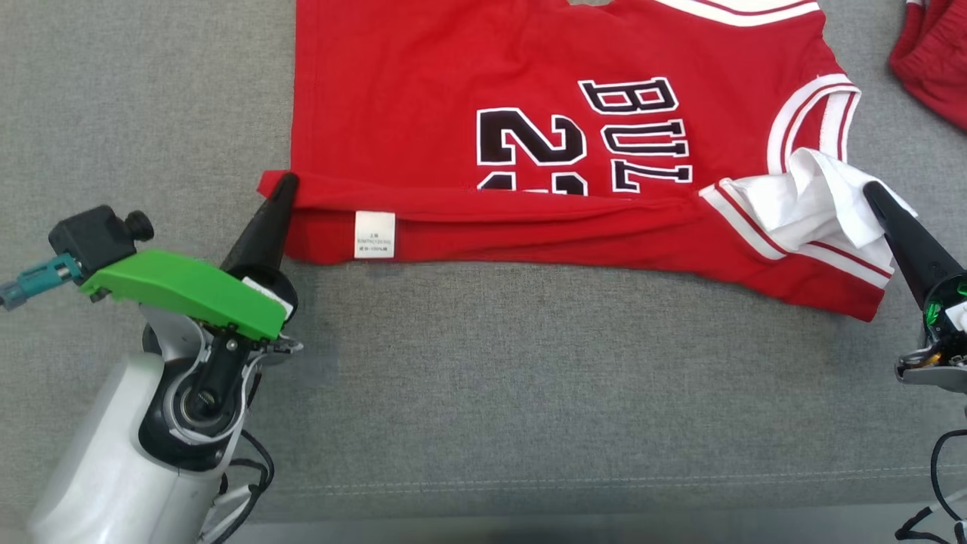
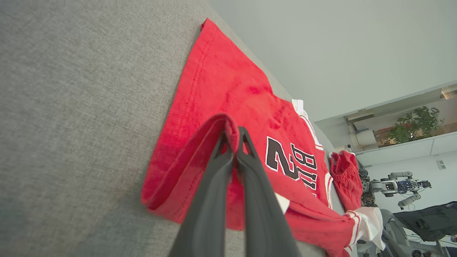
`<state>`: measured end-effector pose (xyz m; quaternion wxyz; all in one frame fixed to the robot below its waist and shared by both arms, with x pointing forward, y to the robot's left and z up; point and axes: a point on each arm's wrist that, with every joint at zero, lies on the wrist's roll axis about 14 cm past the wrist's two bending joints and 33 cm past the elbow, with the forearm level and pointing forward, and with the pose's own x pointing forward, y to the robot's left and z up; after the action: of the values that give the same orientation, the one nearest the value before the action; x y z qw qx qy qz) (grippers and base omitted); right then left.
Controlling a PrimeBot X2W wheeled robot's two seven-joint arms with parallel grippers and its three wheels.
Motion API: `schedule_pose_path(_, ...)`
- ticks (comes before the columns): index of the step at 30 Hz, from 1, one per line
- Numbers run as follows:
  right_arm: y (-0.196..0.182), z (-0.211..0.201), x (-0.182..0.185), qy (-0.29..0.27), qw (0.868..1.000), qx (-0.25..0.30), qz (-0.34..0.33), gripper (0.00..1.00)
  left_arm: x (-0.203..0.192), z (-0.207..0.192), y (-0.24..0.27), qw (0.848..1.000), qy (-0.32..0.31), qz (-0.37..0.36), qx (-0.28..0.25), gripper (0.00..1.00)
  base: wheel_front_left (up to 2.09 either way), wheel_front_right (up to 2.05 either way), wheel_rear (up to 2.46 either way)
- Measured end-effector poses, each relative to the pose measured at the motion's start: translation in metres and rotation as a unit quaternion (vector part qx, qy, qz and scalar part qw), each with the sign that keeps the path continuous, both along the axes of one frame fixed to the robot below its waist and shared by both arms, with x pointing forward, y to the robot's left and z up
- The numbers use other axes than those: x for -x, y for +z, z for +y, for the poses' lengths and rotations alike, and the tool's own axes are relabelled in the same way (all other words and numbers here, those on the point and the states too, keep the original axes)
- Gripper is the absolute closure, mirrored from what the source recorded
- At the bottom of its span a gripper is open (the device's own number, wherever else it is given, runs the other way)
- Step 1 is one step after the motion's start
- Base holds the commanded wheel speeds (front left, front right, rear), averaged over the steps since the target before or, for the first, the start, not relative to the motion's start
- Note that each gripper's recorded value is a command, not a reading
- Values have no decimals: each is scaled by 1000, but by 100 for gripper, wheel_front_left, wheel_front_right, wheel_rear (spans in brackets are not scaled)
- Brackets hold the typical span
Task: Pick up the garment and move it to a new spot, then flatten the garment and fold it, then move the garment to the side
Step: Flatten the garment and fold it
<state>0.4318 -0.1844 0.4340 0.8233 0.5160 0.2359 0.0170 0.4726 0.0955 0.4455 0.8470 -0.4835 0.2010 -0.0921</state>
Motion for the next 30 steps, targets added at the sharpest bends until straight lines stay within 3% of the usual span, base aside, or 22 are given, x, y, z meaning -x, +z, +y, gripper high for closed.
schedule_pose_path(16,-5,-4,-30,17,999,47,-17,100,-29,-25,-24,999,-30,25,-8,99,0,0,0)
schedule_pose_path(25,-25,3,-26,35,998,58,11,100,-28,-21,-42,998,-22,50,-19,98,0,0,0)
schedule_pose_path(28,-30,6,-23,37,998,54,21,100,-27,-20,-44,998,-20,56,-22,91,0,0,0)
schedule_pose_path(29,-30,7,-22,37,998,52,23,100,-26,-20,-45,998,-20,57,-22,85,0,0,0)
schedule_pose_path(30,-31,8,-21,38,998,52,24,100,-25,-20,-45,998,-19,59,-23,71,0,0,0)
